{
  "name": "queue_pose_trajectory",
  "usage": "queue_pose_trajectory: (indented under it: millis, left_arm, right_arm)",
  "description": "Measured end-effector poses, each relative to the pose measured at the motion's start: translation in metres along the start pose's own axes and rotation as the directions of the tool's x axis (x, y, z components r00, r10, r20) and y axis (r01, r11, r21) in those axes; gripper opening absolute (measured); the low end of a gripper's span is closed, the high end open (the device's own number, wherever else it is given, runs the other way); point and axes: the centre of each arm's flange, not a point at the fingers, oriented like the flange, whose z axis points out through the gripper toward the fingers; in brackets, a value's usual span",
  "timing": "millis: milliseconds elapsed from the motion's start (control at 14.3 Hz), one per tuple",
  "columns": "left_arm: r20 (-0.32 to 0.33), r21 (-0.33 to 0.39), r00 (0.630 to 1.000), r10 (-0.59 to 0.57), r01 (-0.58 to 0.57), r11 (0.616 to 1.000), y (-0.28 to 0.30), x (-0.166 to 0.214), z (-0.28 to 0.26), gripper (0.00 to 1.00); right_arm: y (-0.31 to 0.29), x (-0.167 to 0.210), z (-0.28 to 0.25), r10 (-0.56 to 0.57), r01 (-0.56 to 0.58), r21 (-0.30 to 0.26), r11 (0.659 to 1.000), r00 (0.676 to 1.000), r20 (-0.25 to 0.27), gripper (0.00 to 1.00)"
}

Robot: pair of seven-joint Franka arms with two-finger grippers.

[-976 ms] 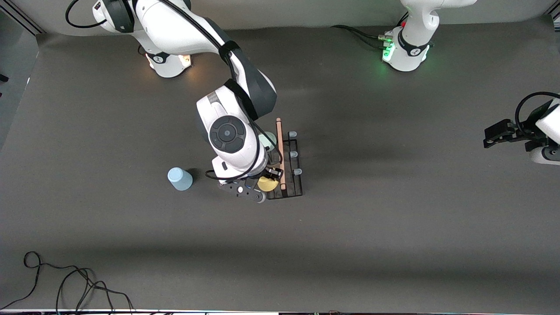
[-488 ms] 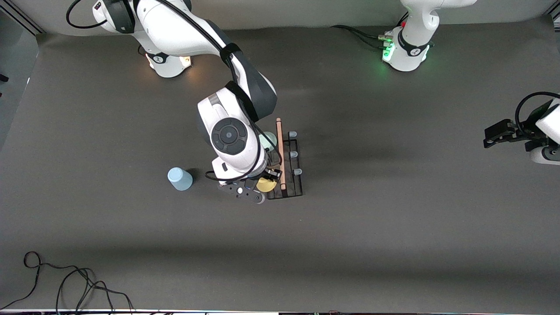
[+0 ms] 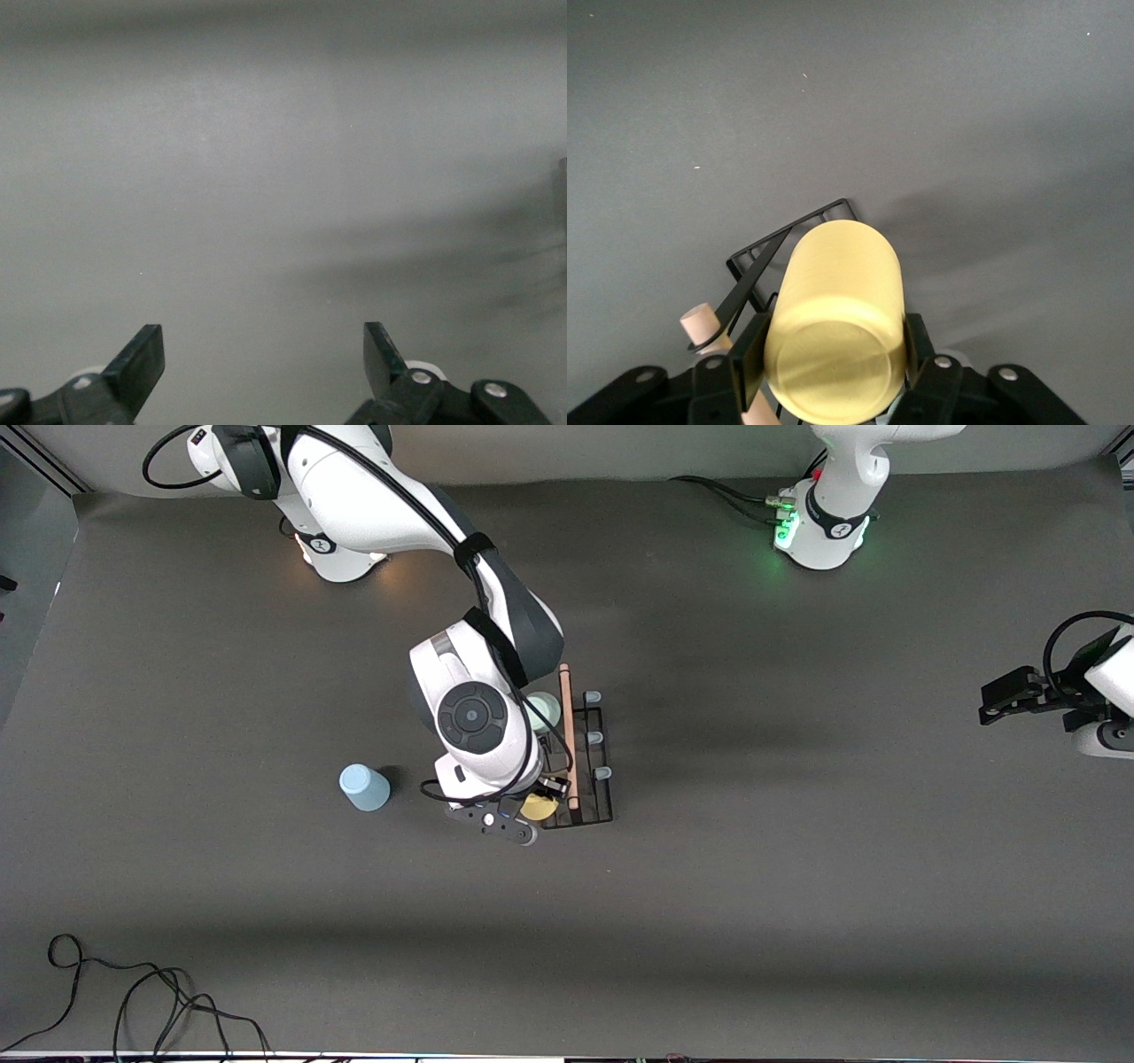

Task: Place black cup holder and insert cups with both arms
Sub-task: 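Lower the yellow cup onto a rack peg and open the right gripper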

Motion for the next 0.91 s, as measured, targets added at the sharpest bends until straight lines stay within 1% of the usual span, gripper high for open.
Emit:
queue_pose_trajectory:
  millis: [70,139,209,279,349,418,697,767,906]
  left_arm:
    - [0.000,0.000,1.000,0.000,0.000,1.000,0.000,0.000,0.000,1.00]
    - [0.000,0.000,1.000,0.000,0.000,1.000,0.000,0.000,0.000,1.00]
    - [0.000,0.000,1.000,0.000,0.000,1.000,0.000,0.000,0.000,1.00]
    - [0.000,0.000,1.000,0.000,0.000,1.000,0.000,0.000,0.000,1.00]
    - [0.000,0.000,1.000,0.000,0.000,1.000,0.000,0.000,0.000,1.00]
    - [0.000,0.000,1.000,0.000,0.000,1.000,0.000,0.000,0.000,1.00]
    - [0.000,0.000,1.000,0.000,0.000,1.000,0.000,0.000,0.000,1.00]
    - [0.000,0.000,1.000,0.000,0.000,1.000,0.000,0.000,0.000,1.00]
    - [0.000,0.000,1.000,0.000,0.000,1.000,0.000,0.000,0.000,1.00]
  right_arm:
    - [0.000,0.000,0.003,0.000,0.000,-0.003,1.000,1.000,0.001,0.66]
    - [0.000,0.000,0.005,0.000,0.000,-0.005,1.000,1.000,0.002,0.70]
    - [0.000,0.001,0.005,0.000,0.000,-0.005,1.000,1.000,0.001,0.78]
    - [0.000,0.001,0.005,0.000,0.000,-0.004,1.000,1.000,0.000,0.89]
    - [-0.001,0.001,0.005,0.000,0.000,-0.002,1.000,1.000,-0.001,0.97]
    - [-0.001,0.001,0.005,0.000,0.000,0.001,1.000,1.000,-0.003,1.00]
    - [-0.002,0.001,-0.003,-0.001,0.001,0.015,1.000,1.000,-0.013,1.00]
    - [-0.002,0.002,-0.012,-0.001,0.001,0.025,1.000,1.000,-0.021,1.00]
    - [0.004,0.003,-0.045,0.005,-0.003,0.053,0.999,0.999,-0.032,1.00]
